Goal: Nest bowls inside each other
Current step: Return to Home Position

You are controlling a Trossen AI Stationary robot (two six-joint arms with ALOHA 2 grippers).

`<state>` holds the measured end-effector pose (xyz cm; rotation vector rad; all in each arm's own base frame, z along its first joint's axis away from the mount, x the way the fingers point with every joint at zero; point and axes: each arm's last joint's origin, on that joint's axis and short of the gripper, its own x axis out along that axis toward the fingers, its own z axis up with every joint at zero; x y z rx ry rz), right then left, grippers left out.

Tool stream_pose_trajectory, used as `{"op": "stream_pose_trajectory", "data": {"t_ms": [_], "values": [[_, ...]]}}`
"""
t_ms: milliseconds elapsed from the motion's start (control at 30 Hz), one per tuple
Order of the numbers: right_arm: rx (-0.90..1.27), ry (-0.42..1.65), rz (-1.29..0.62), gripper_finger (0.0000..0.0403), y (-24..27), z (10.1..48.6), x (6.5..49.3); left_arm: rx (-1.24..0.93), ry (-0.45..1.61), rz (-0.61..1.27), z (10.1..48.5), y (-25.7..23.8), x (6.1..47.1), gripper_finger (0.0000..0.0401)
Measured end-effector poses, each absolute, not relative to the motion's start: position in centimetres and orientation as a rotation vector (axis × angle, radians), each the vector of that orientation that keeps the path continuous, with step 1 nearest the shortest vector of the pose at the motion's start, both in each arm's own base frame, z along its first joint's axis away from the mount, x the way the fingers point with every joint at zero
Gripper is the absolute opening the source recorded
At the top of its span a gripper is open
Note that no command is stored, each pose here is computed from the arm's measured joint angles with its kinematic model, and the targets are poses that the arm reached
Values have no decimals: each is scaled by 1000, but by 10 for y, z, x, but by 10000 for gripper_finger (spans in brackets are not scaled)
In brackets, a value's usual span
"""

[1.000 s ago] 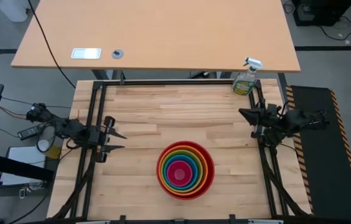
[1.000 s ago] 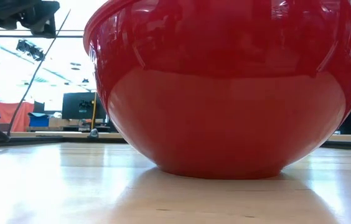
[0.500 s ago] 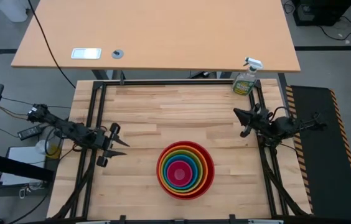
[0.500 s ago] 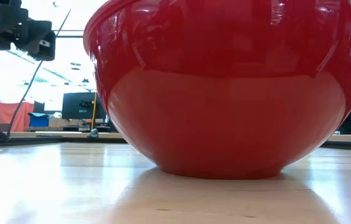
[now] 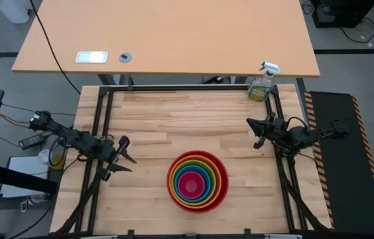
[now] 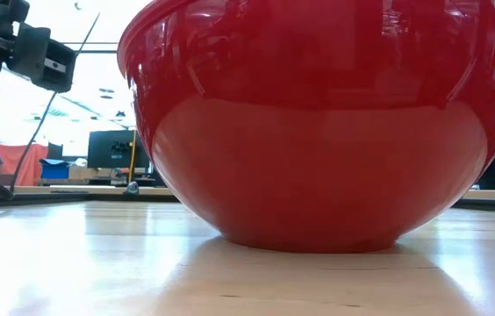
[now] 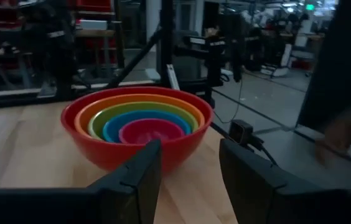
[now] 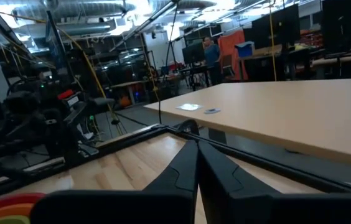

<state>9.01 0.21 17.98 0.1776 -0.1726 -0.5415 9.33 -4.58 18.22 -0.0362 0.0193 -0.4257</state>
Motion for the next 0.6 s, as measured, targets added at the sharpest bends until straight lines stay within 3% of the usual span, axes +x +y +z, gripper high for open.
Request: {"op": "stream_pose_trajectory", "data": {"t_ms": [600], "values": [[178,-173,-540,19,2,180,90,-59,30,-416,182,-46,94,165]]}}
